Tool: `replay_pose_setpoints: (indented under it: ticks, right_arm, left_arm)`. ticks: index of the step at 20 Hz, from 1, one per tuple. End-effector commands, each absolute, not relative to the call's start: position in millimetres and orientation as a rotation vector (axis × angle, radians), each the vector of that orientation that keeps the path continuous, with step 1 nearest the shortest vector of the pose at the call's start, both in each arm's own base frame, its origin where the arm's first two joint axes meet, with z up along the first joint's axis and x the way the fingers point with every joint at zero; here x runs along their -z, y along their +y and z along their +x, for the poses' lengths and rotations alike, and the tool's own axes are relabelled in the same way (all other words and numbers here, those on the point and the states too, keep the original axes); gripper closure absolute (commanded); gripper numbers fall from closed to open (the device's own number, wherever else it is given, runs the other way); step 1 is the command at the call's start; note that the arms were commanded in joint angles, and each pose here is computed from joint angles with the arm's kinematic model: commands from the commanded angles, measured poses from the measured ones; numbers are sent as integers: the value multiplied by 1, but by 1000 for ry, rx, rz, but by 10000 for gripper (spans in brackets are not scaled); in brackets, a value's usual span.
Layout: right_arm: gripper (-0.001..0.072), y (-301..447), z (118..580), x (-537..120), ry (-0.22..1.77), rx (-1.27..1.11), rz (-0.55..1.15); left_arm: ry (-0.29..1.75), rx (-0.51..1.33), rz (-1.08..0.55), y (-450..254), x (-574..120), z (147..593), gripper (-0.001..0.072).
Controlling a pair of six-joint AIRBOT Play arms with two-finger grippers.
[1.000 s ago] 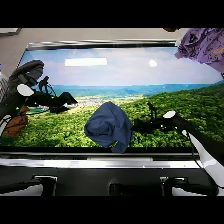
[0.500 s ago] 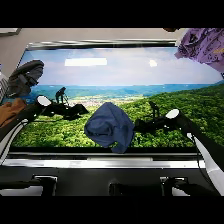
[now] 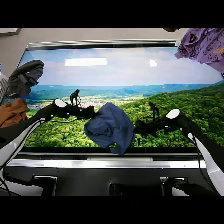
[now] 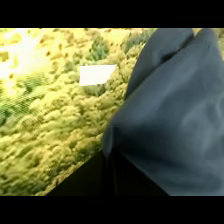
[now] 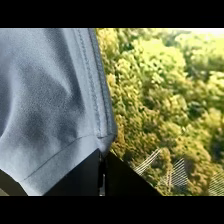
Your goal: Fold the clothes and pants, and hang the long-sleeved shirts on hangers.
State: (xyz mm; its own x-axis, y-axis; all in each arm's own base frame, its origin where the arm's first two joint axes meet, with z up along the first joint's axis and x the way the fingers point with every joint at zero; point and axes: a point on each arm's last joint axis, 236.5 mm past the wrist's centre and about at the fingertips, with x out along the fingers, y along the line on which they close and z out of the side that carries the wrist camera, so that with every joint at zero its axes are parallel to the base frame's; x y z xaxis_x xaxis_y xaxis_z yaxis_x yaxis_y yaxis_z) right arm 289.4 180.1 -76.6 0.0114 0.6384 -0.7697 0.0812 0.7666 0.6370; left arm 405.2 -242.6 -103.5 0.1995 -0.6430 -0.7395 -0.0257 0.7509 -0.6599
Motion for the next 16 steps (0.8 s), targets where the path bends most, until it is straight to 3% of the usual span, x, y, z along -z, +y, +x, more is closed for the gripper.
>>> replay_pose_setpoints:
  ticks: [1,5,9,13,16]
  right_arm:
    - [688,176,295,70,1504,-486,554]
    - [689,141,368,-9,1250,-421,299]
    - [689,119,431,-199,777,-393,104]
    - [688,104,396,-384,351,-370,21]
    - [688,95,337,-468,139,-361,-3]
  left_arm:
    - [1264,509,-627,-253,85,422,693]
    - [1058,557,-458,-226,-16,478,698]
    - [766,470,-177,-178,-187,512,698]
    - [465,457,-94,-162,-353,470,696]
    - [334,471,-95,-155,-413,412,696]
